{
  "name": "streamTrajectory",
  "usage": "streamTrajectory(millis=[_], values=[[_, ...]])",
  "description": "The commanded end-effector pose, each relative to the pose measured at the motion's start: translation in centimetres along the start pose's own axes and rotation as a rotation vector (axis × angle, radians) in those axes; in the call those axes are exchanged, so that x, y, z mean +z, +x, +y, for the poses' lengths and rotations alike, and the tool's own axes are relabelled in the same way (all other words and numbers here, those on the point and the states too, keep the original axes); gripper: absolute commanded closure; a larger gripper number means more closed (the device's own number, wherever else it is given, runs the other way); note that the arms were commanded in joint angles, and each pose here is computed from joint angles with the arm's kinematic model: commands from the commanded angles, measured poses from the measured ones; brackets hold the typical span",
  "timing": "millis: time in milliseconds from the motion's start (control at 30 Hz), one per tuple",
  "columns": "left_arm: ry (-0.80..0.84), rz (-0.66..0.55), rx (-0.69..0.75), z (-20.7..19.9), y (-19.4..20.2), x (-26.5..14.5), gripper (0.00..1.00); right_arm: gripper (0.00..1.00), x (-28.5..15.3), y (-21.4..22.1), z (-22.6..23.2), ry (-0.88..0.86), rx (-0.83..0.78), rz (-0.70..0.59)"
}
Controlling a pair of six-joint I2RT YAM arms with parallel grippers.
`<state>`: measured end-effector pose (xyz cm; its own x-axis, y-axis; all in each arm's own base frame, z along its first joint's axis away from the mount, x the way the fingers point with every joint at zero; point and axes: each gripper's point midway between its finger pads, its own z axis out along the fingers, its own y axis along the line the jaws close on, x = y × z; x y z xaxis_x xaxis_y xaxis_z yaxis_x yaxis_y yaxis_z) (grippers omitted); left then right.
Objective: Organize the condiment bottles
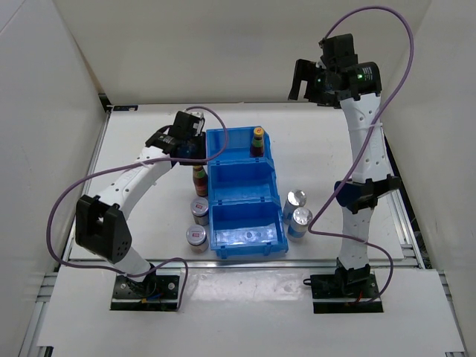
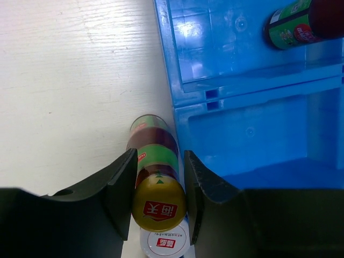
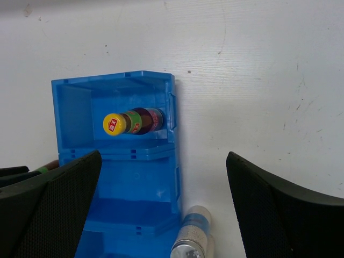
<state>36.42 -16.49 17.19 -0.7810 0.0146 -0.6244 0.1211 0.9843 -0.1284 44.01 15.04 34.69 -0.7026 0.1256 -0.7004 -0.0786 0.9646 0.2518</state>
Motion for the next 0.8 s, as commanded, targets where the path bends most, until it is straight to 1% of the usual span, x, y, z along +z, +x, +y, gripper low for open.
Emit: streamTrajectory(millis=[0, 33, 67, 100, 167, 200, 267, 300, 467, 500, 567, 600, 767], values=[[-0.031, -0.062, -0.010, 0.4, -1.7, -2.1, 0.73, 0.00, -3.4, 6.0, -2.1, 0.070, 0.001, 0.239], [-0.039, -0.066, -0.011, 0.5, -2.0, -2.4, 0.77, 0.00, -3.2, 6.1, -2.1, 0.073, 0.001, 0.248], [-0.046, -0.119, -0.018, 0.5, -3.8, -3.5, 0.83, 0.00, -3.2, 6.1, -2.1, 0.073, 0.001, 0.248], [-0.056, -0.129, -0.006, 0.6, -4.3, -4.1, 0.88, 0.00, -3.2, 6.1, -2.1, 0.073, 0.001, 0.248], [-0.072, -0.155, 0.015, 0.9, -5.5, -5.4, 0.88, 0.00, -3.4, 6.2, -2.1, 0.074, 0.001, 0.249], [-0.076, -0.193, 0.019, 0.7, -7.1, -6.3, 0.88, 0.00, -3.4, 6.2, -2.1, 0.074, 0.001, 0.249], [-0.090, -0.232, 0.035, 0.9, -8.6, -7.8, 0.88, 0.00, -3.2, 6.5, -2.2, 0.078, 0.001, 0.261], [-0.088, -0.278, 0.025, 0.8, -10.1, -8.9, 0.88, 0.00, -3.1, 6.7, -2.3, 0.082, 0.002, 0.272], [-0.078, -0.389, 0.020, 0.2, -13.8, -11.9, 0.88, 0.00, -3.9, 6.4, -2.4, 0.087, 0.000, 0.250], [-0.065, -0.429, 0.012, 0.0, -15.0, -13.4, 0.88, 0.00, -3.8, 6.2, -3.0, 0.118, -0.005, 0.239], [-0.059, -0.450, 0.007, -0.4, -16.2, -13.5, 0.88, 0.00, -4.5, 6.2, -3.3, 0.139, 0.001, 0.229], [-0.028, -0.486, 0.007, -1.3, -17.3, -14.7, 0.88, 0.00, -5.0, 6.1, -3.3, 0.135, 0.001, 0.217], [0.023, -0.517, 0.034, -3.4, -19.9, -14.1, 0.88, 0.00, -5.4, 6.8, -3.5, 0.143, 0.001, 0.242]])
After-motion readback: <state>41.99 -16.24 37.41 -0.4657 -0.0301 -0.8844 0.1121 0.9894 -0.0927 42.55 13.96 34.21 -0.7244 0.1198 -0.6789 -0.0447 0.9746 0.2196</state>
